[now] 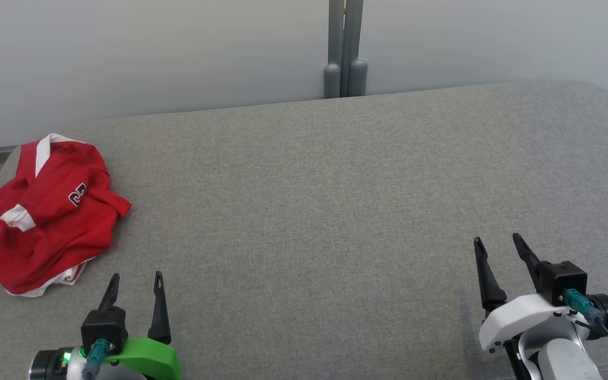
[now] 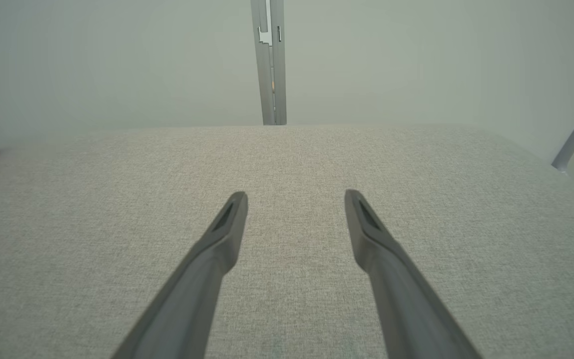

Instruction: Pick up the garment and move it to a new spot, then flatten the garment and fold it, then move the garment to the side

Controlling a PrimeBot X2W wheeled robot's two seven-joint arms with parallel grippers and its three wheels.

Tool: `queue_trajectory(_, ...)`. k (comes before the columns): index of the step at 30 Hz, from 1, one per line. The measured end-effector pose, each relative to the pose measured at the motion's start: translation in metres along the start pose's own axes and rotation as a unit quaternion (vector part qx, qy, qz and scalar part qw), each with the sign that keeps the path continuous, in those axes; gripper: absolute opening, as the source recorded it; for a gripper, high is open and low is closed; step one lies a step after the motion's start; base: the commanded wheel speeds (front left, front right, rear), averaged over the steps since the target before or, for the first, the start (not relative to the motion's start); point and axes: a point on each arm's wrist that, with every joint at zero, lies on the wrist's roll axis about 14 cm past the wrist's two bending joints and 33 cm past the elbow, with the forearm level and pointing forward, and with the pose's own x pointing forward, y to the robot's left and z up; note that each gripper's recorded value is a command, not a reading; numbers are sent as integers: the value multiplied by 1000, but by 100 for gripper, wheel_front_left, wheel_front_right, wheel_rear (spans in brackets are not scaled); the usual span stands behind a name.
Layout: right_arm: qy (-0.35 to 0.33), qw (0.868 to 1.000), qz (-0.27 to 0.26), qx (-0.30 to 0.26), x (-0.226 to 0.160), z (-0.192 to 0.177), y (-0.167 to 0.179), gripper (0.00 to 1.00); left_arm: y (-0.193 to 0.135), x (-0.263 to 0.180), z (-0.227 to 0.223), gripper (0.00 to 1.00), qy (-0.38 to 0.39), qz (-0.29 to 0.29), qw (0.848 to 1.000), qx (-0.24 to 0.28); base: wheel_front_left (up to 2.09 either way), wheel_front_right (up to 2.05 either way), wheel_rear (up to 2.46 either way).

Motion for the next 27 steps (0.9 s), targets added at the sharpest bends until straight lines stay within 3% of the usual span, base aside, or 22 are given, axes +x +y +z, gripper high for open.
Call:
queue_trajectory(16, -1, 998, 22, -52, 4, -2, 11, 100, 9, -4, -3, 100, -3, 11, 999, 42, 0, 0, 0)
queue_trajectory(27, 3, 990, 135, -44, 25, -8, 88, 100, 61, -37, -17, 100, 18, 96, 995, 29, 0, 0, 0)
